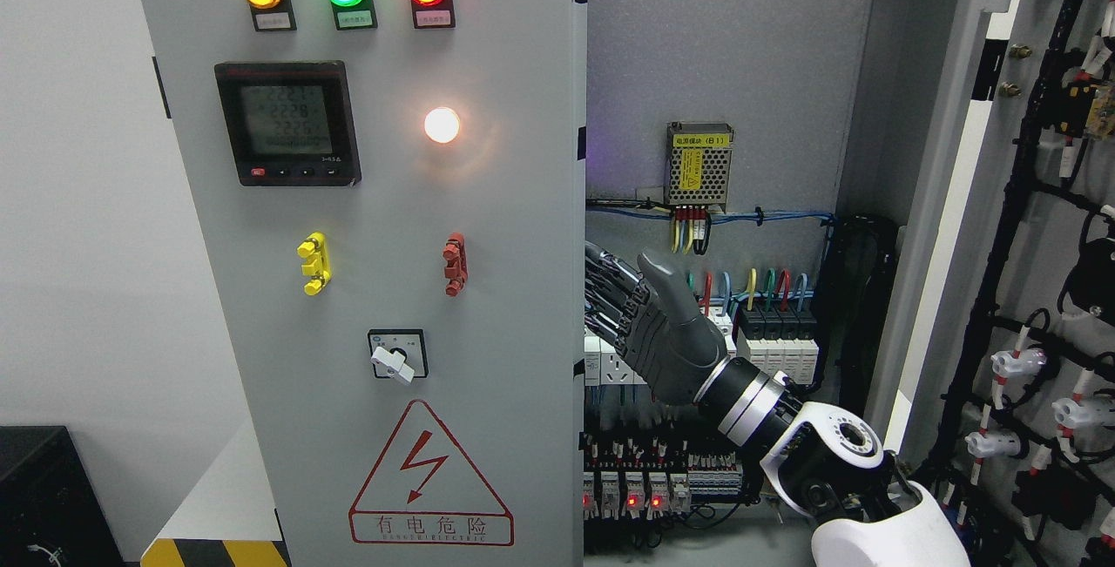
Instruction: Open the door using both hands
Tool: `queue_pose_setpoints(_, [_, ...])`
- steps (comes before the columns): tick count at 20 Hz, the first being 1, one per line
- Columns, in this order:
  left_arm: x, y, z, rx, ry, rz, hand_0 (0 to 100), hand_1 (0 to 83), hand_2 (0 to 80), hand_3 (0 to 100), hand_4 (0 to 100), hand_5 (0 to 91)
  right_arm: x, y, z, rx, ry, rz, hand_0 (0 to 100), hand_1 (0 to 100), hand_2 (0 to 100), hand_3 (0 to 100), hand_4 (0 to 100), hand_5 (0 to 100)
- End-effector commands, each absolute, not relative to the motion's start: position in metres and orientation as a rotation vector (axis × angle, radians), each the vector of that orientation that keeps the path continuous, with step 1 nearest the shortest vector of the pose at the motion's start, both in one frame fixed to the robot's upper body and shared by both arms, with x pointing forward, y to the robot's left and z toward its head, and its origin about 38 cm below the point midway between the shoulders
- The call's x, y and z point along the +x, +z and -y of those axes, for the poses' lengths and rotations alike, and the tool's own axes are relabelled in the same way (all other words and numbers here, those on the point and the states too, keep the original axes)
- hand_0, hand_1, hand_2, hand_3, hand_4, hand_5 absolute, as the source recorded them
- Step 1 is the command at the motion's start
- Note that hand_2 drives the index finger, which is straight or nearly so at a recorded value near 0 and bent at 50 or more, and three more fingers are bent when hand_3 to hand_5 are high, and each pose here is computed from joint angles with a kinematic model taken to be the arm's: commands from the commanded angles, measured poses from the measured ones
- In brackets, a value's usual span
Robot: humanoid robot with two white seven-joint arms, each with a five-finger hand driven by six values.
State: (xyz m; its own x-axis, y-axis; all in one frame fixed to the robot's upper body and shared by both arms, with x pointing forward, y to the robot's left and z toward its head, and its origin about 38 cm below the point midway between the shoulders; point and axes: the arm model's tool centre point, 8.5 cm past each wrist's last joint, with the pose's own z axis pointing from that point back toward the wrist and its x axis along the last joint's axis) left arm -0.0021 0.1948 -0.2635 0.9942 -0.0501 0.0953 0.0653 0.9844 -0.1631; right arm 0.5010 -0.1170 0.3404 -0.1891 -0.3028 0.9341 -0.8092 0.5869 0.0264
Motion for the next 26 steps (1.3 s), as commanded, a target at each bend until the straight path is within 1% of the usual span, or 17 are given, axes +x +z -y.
queue_pose_setpoints(1, [-0.001, -0.2634, -0.192, -0.172, -0.058, 0.094, 12, 55.6, 0.0, 0, 0, 0.0, 0.5011, 0.3415, 0.1174, 0.918, 0.596, 1.759, 10, 13, 0, 0, 0, 0])
queue_pose_setpoints(22, [-0.001, -0.2634, -0.192, -0.172, -0.058, 0.094, 12, 55.6, 0.0, 0, 0, 0.0, 0.4975, 0.3431, 0.1172, 0.928, 0.606, 1.767, 10, 13, 0, 0, 0, 0])
queue_pose_setpoints(26, [-0.001, -0.2634, -0.192, -0.172, -0.058, 0.094, 12, 55.6, 0.0, 0, 0, 0.0, 0.4954, 0.3455, 0.1155, 0.95, 0.639, 1.767, 10, 13, 0, 0, 0, 0])
